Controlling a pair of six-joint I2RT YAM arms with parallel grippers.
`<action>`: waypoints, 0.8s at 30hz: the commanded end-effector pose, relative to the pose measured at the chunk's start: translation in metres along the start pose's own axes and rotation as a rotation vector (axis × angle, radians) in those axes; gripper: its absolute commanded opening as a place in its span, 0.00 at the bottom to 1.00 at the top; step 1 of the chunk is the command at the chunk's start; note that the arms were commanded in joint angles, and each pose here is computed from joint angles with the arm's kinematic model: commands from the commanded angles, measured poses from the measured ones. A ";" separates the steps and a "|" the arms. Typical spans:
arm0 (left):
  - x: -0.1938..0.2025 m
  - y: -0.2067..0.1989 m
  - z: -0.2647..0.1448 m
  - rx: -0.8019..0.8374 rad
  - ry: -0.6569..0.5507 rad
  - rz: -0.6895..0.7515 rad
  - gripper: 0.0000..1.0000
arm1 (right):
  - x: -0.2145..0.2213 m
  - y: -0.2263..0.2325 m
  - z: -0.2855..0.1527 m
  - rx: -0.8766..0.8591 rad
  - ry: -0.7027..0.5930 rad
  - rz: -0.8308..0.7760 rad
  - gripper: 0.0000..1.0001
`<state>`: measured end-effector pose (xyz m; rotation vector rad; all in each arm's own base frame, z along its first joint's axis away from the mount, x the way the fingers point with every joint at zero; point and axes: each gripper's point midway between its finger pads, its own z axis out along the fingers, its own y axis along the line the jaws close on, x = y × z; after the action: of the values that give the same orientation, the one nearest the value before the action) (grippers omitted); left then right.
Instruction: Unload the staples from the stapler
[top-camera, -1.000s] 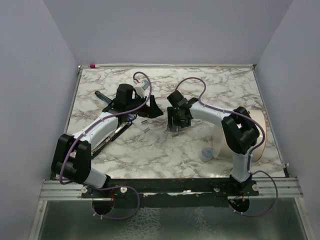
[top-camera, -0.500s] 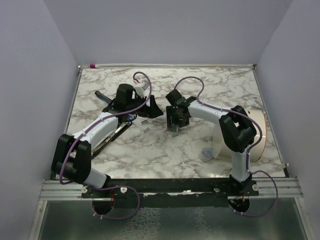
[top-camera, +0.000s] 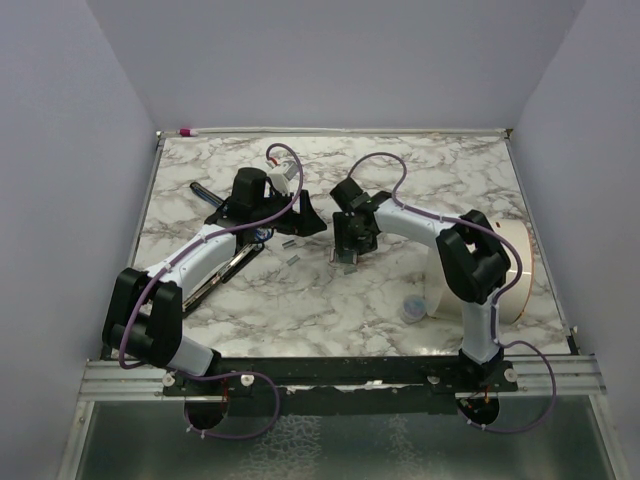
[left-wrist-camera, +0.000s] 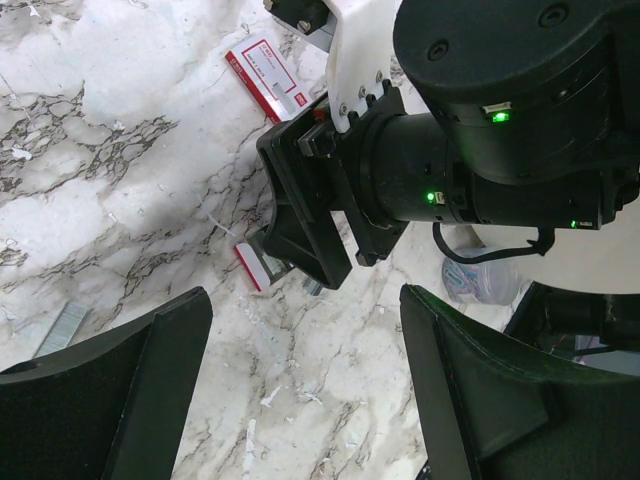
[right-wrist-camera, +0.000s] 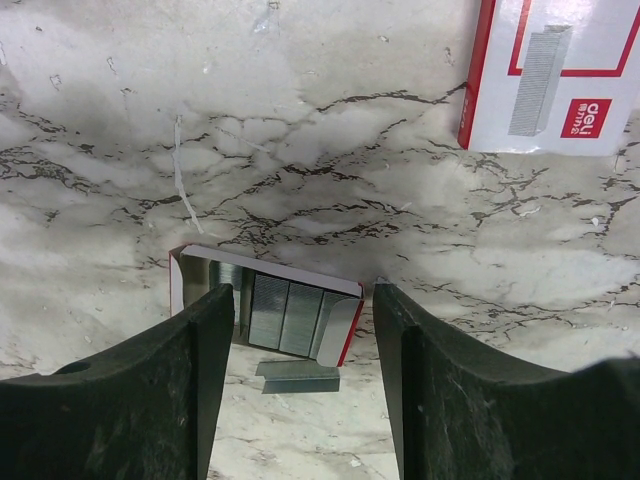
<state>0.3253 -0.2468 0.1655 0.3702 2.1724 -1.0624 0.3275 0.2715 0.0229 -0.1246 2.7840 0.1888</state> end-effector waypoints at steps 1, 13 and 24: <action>-0.006 -0.008 -0.004 0.033 -0.024 0.020 0.79 | 0.008 -0.006 0.009 0.048 0.034 -0.018 0.58; -0.006 -0.008 -0.004 0.033 -0.024 0.018 0.79 | 0.011 -0.010 0.013 0.090 0.051 -0.036 0.56; -0.006 -0.008 -0.004 0.035 -0.025 0.020 0.79 | 0.010 -0.008 0.010 0.077 0.036 -0.021 0.50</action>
<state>0.3261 -0.2471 0.1664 0.3714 2.1662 -1.0627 0.3283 0.2680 0.0208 -0.1410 2.7959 0.1153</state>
